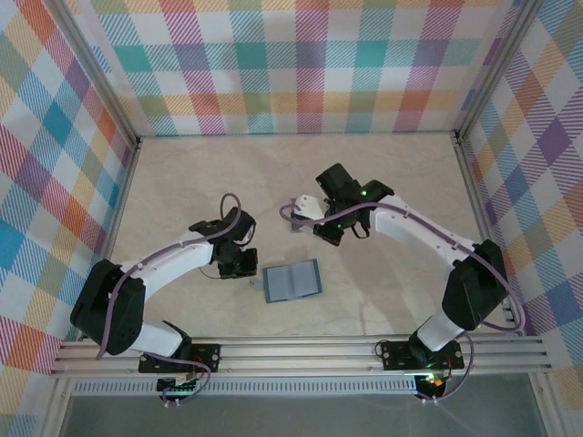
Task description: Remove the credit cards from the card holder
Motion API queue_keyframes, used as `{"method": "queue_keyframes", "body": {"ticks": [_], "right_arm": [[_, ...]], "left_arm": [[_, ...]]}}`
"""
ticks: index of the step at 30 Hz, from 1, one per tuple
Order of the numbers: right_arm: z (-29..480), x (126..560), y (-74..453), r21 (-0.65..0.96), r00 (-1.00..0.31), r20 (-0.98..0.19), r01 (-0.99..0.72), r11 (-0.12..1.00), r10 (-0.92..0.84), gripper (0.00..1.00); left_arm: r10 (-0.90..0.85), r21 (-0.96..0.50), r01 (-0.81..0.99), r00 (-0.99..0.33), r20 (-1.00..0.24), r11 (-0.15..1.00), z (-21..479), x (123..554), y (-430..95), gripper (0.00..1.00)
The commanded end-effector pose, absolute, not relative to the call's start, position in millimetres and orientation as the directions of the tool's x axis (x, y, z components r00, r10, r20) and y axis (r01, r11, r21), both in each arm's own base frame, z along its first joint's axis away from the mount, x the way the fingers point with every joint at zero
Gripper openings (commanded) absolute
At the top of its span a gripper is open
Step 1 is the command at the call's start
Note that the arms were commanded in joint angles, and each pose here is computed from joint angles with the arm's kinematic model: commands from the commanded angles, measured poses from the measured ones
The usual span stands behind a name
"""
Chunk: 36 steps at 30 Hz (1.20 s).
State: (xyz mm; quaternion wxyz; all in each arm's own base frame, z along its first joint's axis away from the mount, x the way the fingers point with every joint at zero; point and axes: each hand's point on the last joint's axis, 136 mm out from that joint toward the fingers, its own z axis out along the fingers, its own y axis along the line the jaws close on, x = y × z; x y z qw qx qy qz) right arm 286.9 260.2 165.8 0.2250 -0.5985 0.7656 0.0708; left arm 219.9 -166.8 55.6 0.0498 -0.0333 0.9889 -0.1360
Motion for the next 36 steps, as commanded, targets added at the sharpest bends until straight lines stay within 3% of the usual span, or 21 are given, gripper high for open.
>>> {"method": "queue_keyframes", "body": {"ticks": [1, 22, 36], "right_arm": [[173, 305, 256, -0.256, -0.014, -0.337, -0.961, 0.106, -0.941, 0.0], [151, 400, 289, -0.283, 0.132, -0.16, -0.956, -0.082, -0.978, 0.0], [129, 420, 295, -0.293, 0.174, -0.128, -0.947, -0.131, -0.976, 0.0]], "left_arm": [[-0.094, -0.268, -0.07, -0.993, -0.076, 0.961, 54, 212, -153, 0.1], [-0.152, -0.275, -0.13, -0.987, -0.06, 0.953, 52, 207, -134, 0.1], [-0.158, -0.271, -0.14, -0.986, -0.046, 0.952, 48, 207, -133, 0.1]]}}
